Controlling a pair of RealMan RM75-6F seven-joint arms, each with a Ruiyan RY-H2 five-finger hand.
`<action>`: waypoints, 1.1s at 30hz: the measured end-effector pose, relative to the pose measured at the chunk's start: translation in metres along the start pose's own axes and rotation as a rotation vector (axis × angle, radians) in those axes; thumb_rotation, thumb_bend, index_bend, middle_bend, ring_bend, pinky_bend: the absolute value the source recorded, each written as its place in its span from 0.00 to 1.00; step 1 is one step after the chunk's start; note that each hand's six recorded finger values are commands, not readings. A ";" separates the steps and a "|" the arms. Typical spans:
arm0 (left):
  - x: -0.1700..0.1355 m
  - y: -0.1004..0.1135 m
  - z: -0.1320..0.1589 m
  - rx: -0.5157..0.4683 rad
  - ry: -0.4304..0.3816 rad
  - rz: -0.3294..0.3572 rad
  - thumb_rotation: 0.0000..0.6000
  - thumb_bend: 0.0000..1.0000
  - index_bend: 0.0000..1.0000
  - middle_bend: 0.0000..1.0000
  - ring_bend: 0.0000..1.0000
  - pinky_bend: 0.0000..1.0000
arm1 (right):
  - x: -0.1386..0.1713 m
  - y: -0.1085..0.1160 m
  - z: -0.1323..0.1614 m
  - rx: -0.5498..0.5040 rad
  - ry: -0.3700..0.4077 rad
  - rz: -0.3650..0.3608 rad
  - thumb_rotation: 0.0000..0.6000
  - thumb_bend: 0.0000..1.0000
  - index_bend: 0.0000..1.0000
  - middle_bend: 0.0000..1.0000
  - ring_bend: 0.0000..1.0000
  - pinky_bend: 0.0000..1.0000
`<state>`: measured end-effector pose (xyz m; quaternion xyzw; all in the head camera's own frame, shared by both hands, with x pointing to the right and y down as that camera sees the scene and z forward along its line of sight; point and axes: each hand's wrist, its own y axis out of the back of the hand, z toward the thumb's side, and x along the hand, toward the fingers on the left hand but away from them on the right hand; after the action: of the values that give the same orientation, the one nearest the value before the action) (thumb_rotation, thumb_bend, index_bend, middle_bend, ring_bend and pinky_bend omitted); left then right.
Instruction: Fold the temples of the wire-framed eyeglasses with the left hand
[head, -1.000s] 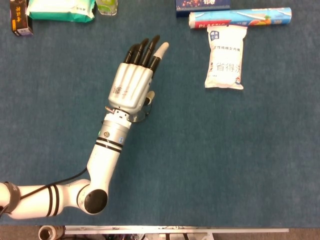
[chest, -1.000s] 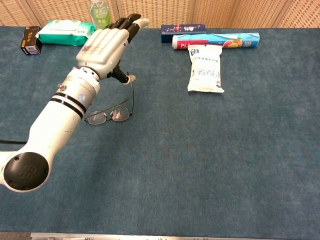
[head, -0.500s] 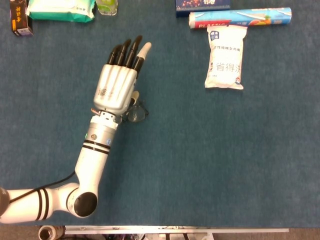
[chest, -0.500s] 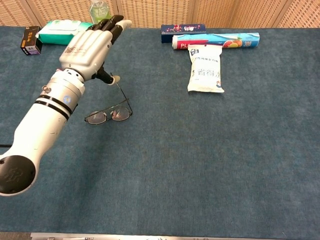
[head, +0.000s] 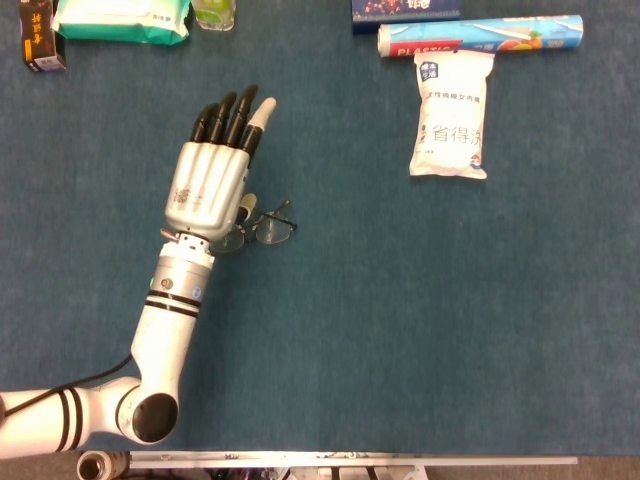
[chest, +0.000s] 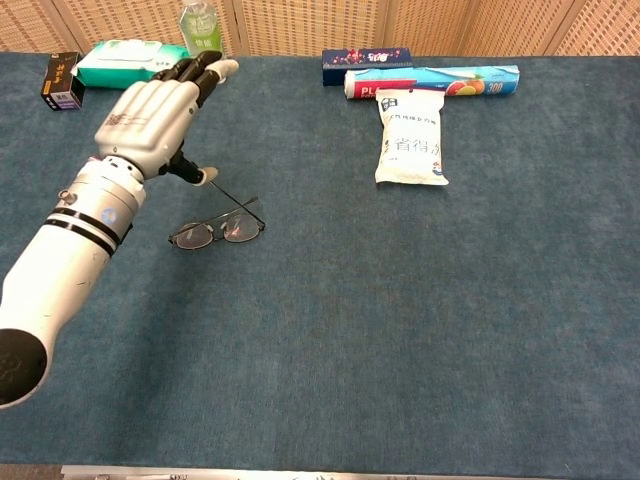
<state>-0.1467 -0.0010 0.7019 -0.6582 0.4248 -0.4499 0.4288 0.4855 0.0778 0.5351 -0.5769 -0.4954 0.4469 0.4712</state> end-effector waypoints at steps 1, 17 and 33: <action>0.000 -0.001 -0.002 -0.003 0.003 -0.001 1.00 0.16 0.00 0.00 0.00 0.10 | 0.000 0.000 0.000 0.000 0.000 0.000 1.00 0.47 0.47 0.37 0.23 0.41; -0.013 -0.021 -0.031 -0.008 0.049 -0.020 1.00 0.16 0.00 0.00 0.00 0.10 | 0.002 0.002 0.002 0.001 0.007 -0.006 1.00 0.47 0.47 0.37 0.23 0.41; -0.018 -0.042 -0.045 -0.040 0.072 -0.048 1.00 0.16 0.00 0.00 0.00 0.10 | 0.003 0.004 0.002 -0.001 0.007 -0.011 1.00 0.47 0.47 0.37 0.23 0.41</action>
<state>-0.1868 0.0190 0.7475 -0.6602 0.4328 -0.4750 0.3889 0.4845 0.0803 0.5306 -0.5759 -0.4973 0.4419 0.4750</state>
